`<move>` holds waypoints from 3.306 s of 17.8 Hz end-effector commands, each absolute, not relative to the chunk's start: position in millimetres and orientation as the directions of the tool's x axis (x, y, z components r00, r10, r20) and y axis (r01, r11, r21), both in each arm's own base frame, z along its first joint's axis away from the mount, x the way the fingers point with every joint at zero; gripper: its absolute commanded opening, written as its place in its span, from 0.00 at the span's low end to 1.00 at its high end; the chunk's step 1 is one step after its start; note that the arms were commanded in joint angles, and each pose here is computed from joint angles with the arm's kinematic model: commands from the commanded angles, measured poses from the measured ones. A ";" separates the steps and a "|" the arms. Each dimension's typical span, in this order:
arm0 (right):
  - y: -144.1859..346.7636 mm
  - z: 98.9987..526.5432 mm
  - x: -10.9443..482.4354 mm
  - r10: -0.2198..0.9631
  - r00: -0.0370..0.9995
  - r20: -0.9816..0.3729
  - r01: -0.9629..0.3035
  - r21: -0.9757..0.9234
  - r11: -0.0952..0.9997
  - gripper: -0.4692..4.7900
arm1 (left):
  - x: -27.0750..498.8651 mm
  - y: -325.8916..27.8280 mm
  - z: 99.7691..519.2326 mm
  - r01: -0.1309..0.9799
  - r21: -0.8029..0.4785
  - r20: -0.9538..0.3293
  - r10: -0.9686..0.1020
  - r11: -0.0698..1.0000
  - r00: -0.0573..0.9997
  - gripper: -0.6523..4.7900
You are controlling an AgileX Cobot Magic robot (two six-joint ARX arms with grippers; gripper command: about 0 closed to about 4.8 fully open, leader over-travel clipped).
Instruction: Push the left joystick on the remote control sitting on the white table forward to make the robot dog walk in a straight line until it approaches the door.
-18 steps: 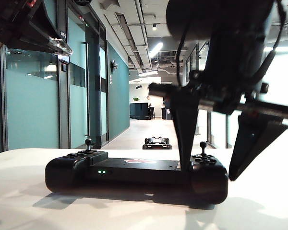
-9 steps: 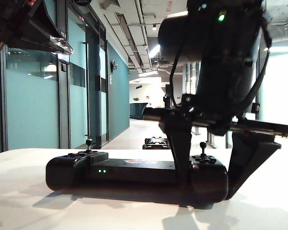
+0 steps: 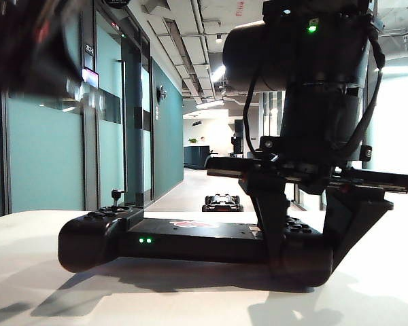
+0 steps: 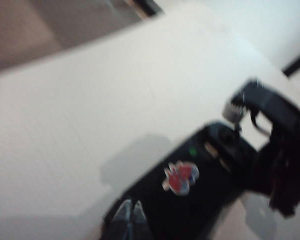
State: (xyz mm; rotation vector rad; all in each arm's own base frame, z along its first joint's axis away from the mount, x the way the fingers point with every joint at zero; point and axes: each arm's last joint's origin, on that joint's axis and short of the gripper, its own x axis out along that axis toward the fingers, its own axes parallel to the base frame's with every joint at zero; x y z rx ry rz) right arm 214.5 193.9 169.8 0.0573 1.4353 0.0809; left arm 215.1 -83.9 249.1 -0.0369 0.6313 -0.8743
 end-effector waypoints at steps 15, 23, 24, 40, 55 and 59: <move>183.6 167.8 212.0 0.008 0.084 -0.996 0.014 0.009 1.000 0.42 | 230.1 -121.2 181.8 0.862 -0.301 -0.584 -0.794 0.408 0.172 0.11; 183.8 167.8 211.6 0.010 0.081 -0.997 0.010 0.011 1.000 0.42 | 241.5 -125.6 162.0 0.855 -0.297 -0.605 -0.776 0.425 0.176 0.11; 183.9 167.8 211.5 0.010 0.081 -0.997 0.009 0.010 1.000 0.42 | 242.8 -125.4 160.3 0.850 -0.281 -0.619 -0.761 0.445 0.194 0.11; 184.5 167.8 211.6 0.013 0.084 -0.996 -0.014 0.012 1.000 0.42 | 247.3 -127.2 156.8 0.852 -0.273 -0.607 -0.767 0.446 0.208 0.11; 184.7 167.9 211.8 0.014 0.086 -0.996 -0.014 0.013 1.000 0.42 | 246.5 -127.6 162.0 0.852 -0.302 -0.592 -0.784 0.428 0.184 0.11; 184.4 168.0 211.8 0.013 0.086 -0.996 -0.013 0.012 1.000 0.42 | 228.8 -118.3 220.5 0.803 -0.309 -0.611 -0.754 0.510 0.243 0.11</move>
